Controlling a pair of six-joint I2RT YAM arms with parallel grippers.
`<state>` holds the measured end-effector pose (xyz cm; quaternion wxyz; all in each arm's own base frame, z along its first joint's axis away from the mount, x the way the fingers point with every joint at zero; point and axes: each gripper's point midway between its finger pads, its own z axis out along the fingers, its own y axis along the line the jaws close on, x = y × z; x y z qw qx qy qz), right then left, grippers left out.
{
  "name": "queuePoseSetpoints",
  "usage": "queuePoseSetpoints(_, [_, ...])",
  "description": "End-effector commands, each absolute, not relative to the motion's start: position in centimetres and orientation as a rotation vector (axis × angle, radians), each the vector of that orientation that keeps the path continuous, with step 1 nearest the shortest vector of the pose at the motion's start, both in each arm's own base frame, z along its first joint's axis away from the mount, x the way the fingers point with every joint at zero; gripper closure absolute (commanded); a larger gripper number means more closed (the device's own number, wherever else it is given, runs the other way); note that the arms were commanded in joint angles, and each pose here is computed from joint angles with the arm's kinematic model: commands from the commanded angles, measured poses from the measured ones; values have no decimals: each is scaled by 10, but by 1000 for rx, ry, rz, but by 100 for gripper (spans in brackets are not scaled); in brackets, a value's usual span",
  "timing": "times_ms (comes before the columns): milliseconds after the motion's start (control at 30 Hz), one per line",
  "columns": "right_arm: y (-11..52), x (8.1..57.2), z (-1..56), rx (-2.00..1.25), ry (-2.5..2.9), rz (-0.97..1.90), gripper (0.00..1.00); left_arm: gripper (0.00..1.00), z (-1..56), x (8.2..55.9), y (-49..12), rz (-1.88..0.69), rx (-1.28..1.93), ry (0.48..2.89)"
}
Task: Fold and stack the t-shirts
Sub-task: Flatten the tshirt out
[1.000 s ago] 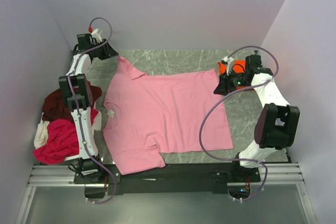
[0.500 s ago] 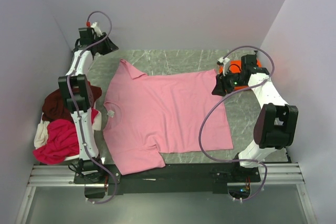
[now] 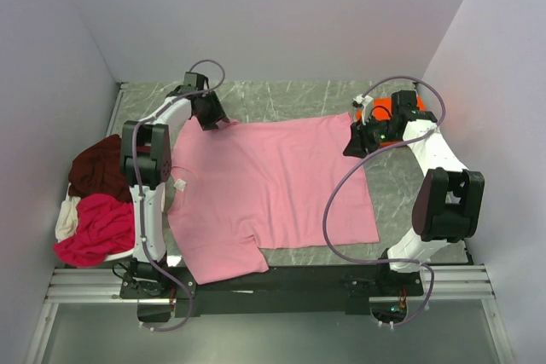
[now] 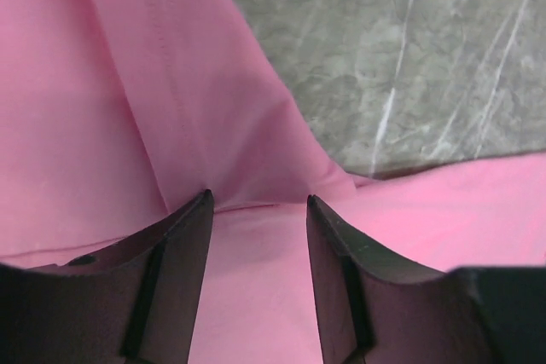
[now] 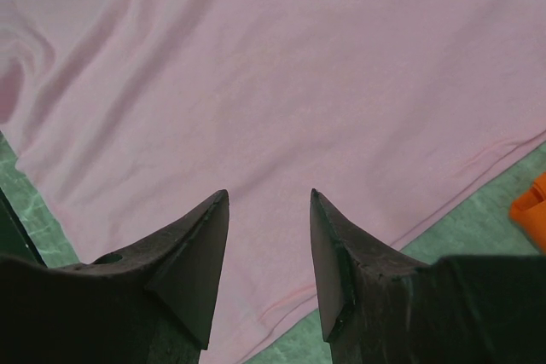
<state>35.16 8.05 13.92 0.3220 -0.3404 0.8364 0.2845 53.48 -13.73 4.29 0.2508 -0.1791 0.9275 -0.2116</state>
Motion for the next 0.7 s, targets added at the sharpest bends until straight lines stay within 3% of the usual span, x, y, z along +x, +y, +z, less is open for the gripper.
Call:
queuePoseSetpoints(0, [86,349,157,-925,2123,736,50,46,93,544,-116,-463,-593,2399])
queuePoseSetpoints(333, [86,347,158,-927,2122,738,50,45,101,534,-110,-391,-644,2380])
queuePoseSetpoints(667, [85,347,157,-928,2125,732,50,50,63,532,-121,-356,-651,2456])
